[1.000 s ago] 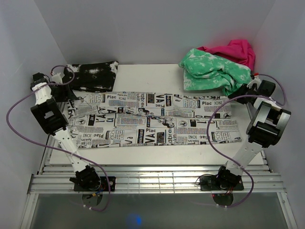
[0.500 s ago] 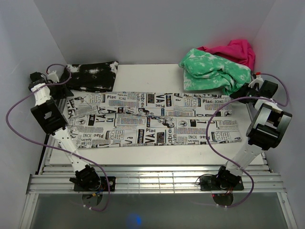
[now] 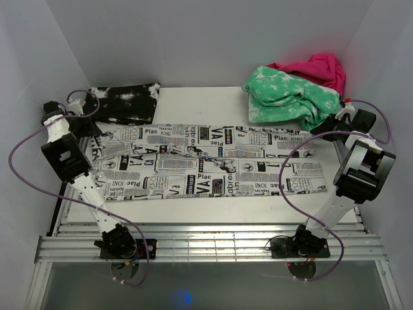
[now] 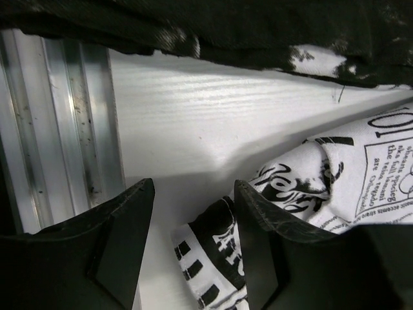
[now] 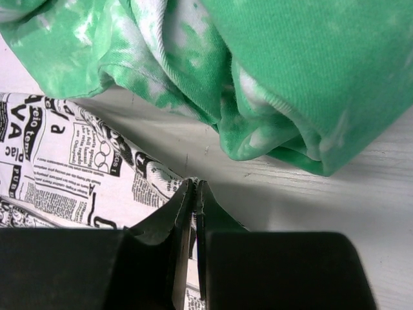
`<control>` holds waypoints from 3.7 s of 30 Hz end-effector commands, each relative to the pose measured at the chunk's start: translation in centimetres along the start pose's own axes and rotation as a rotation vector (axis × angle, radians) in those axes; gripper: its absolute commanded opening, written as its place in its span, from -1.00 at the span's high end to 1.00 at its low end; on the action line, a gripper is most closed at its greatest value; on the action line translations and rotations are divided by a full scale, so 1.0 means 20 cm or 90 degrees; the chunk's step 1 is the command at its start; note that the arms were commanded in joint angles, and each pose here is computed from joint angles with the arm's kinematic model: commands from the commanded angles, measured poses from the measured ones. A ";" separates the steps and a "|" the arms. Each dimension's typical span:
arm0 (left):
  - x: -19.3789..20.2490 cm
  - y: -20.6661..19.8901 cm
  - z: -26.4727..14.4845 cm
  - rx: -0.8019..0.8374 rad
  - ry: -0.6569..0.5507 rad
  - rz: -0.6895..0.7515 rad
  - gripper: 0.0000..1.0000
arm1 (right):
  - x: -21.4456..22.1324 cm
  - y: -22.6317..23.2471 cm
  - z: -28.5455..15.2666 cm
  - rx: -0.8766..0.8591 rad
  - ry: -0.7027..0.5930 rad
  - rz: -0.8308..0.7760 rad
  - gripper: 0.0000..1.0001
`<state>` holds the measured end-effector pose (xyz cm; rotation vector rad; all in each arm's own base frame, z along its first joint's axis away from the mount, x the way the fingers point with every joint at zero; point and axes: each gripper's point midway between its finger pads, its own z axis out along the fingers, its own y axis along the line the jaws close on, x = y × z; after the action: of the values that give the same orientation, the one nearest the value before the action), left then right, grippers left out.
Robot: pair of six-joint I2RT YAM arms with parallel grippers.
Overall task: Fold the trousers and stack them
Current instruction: Fold the trousers
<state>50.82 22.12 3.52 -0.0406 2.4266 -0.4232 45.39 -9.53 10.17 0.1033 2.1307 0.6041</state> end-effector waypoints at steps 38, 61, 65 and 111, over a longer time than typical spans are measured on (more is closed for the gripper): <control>-0.32 -0.23 -0.59 0.083 -0.150 0.048 1.00 | -0.30 0.11 -0.31 -0.075 -0.083 -0.143 0.84; -0.23 -0.32 -0.92 0.098 -0.304 0.196 1.00 | -0.42 0.01 -0.53 -0.080 -0.130 -0.216 0.84; -0.30 -0.30 -0.85 0.104 -0.329 0.203 1.00 | -0.50 -0.01 -0.50 -0.085 -0.162 -0.187 0.85; 0.65 -0.31 -1.09 0.103 -0.401 0.327 -0.11 | 0.51 0.08 -0.87 -0.167 0.074 -0.553 -0.11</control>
<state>29.40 20.36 12.81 0.4533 1.6982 -0.3623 26.86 -10.88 11.38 -0.8557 1.9264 0.4584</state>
